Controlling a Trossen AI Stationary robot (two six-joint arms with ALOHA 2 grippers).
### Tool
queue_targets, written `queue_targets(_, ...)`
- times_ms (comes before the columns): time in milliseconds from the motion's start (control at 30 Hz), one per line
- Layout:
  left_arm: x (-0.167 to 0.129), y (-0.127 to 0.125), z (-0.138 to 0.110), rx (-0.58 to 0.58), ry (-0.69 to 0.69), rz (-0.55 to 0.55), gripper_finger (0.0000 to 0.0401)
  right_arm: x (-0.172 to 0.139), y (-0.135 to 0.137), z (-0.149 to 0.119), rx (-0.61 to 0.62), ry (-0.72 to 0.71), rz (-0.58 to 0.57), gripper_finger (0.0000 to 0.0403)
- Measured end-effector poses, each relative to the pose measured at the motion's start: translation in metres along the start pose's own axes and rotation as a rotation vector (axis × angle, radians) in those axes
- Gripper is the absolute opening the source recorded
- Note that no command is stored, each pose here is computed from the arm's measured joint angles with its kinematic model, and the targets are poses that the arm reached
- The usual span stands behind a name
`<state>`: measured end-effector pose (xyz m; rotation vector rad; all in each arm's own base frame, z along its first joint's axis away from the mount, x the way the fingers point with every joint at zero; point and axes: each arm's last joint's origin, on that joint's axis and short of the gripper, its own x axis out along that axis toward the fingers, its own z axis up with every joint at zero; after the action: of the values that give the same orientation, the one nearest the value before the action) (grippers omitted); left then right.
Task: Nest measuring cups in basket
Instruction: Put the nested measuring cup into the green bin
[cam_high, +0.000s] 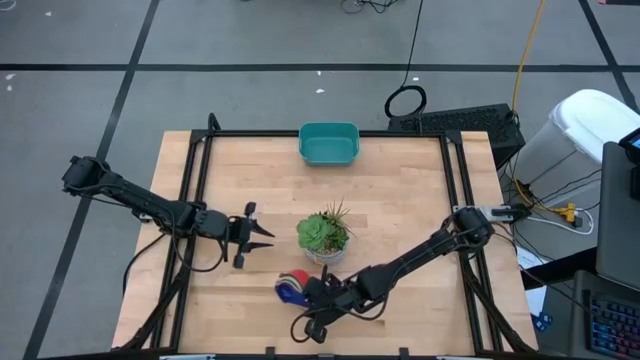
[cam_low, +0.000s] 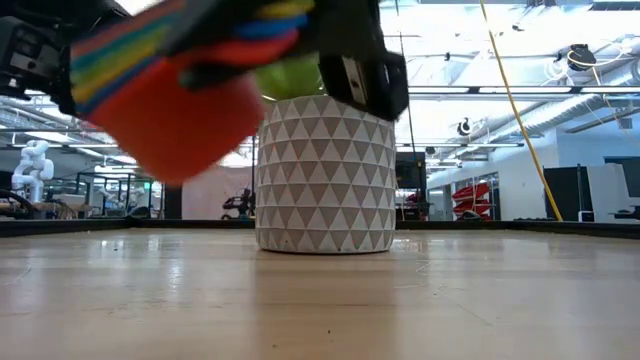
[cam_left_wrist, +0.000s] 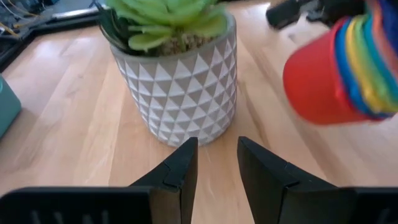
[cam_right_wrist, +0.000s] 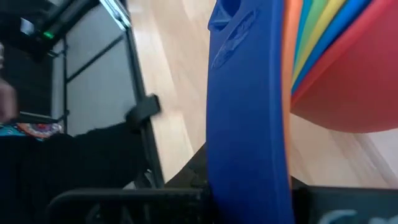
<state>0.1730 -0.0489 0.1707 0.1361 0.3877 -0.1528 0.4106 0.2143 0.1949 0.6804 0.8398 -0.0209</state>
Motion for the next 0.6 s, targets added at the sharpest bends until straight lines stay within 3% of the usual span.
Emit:
queue_targets(300, 0.000, 0.000, -0.004, 0.018, 0.046, -0.002, 0.0118, -0.031, 0.010, 0.024, -0.030, -0.131, 0.035, 0.0019)
queue_targets(600, 0.000, 0.000, -0.004, 0.005, 0.046, -0.002, 0.0118, -0.093, 0.011, 0.059, -0.085, -0.229, 0.022, 0.0019)
